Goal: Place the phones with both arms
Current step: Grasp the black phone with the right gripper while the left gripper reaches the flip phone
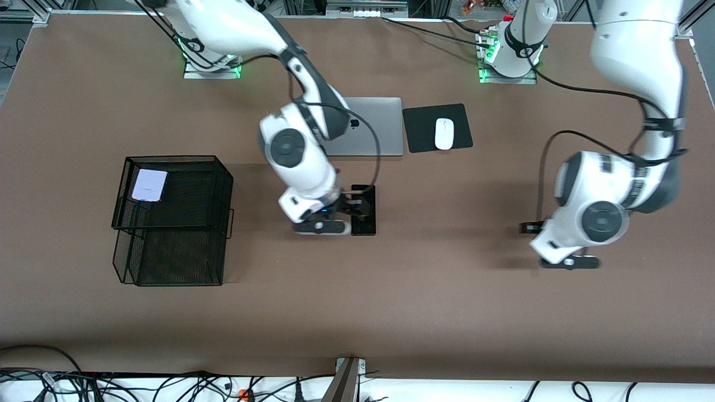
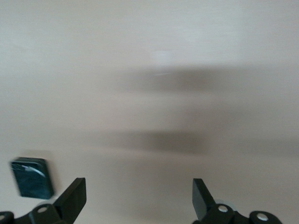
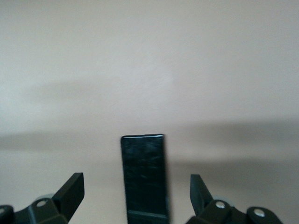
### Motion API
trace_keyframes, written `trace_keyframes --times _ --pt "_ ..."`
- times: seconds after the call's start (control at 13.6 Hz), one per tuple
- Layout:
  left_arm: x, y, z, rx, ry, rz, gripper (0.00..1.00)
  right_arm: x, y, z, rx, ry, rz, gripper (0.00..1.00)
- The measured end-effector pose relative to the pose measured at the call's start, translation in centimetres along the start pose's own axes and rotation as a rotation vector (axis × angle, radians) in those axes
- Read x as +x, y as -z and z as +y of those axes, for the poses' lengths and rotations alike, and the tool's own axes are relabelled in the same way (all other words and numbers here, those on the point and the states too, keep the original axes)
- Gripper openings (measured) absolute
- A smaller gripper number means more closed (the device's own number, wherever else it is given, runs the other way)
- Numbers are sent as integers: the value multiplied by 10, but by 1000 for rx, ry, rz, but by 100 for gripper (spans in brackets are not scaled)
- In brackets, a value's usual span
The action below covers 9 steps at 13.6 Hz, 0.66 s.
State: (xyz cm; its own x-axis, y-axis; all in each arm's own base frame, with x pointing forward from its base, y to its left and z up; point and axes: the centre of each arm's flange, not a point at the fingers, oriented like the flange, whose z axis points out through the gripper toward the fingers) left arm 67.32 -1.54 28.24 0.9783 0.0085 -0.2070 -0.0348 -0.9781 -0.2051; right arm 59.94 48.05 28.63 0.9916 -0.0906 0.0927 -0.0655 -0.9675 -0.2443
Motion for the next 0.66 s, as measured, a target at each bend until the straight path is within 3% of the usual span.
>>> trace_keyframes --times 0.29,0.66 --pt "-9 -34 -127 -41 -15 86 100 -45 -82 -19 -68 58 41 100" --pt "-46 -96 -206 -89 -46 182 100 -54 -100 -19 -119 127 73 100"
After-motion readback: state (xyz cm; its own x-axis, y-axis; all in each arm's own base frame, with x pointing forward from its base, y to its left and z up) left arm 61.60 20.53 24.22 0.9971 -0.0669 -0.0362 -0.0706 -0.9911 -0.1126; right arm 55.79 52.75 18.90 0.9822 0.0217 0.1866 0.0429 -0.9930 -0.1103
